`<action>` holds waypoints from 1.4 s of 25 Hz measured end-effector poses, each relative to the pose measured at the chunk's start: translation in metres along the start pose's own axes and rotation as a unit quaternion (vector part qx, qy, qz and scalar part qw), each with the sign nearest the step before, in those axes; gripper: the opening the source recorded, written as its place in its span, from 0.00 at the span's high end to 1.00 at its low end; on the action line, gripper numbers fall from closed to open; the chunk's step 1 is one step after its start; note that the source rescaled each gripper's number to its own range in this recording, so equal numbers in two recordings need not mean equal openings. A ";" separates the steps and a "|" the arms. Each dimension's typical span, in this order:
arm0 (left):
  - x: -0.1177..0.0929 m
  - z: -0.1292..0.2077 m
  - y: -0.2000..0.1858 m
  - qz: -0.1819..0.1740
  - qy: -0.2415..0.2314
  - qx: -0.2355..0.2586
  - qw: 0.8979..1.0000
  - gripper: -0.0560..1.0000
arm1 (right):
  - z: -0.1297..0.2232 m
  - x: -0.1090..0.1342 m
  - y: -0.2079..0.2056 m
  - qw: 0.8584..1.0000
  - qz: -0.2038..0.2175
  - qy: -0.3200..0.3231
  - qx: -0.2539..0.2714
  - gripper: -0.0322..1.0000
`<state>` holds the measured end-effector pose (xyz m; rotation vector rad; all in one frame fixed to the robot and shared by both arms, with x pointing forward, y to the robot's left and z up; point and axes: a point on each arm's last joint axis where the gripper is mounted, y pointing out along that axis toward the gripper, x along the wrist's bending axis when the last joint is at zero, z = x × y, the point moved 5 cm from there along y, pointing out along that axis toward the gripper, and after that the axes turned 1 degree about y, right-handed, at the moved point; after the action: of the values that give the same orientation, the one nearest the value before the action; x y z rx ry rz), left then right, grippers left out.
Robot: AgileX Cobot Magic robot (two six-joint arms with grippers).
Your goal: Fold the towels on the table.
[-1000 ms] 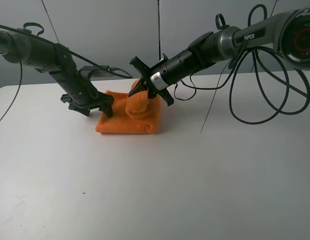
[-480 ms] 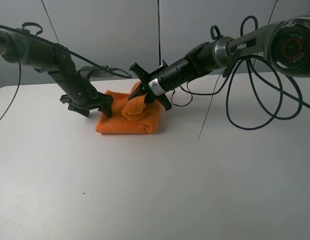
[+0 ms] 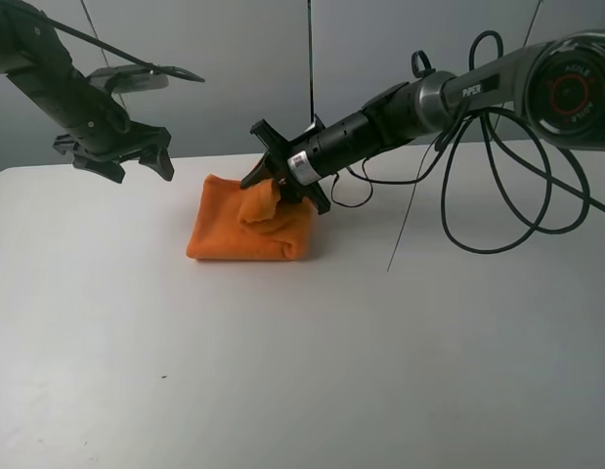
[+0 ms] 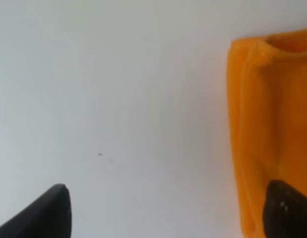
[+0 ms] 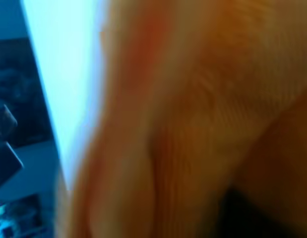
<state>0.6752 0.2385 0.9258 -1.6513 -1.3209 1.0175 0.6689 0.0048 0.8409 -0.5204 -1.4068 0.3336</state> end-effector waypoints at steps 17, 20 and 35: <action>0.001 -0.009 -0.080 0.004 -0.007 -0.057 0.998 0.01 | 0.056 0.051 0.043 0.998 -0.024 -0.060 0.028 0.00; -0.002 -0.009 -0.086 0.009 -0.011 -0.063 0.998 0.01 | 0.066 0.050 0.049 0.996 -0.017 -0.071 0.043 0.00; 0.028 0.020 -0.182 -0.028 -0.035 -0.108 0.993 0.01 | 0.018 0.086 -0.123 0.956 0.129 -0.262 -0.029 0.00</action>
<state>0.5943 0.2977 1.0817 -1.7383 -1.5624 0.9333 0.6535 -0.0522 0.9804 -0.6988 -1.8688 0.6793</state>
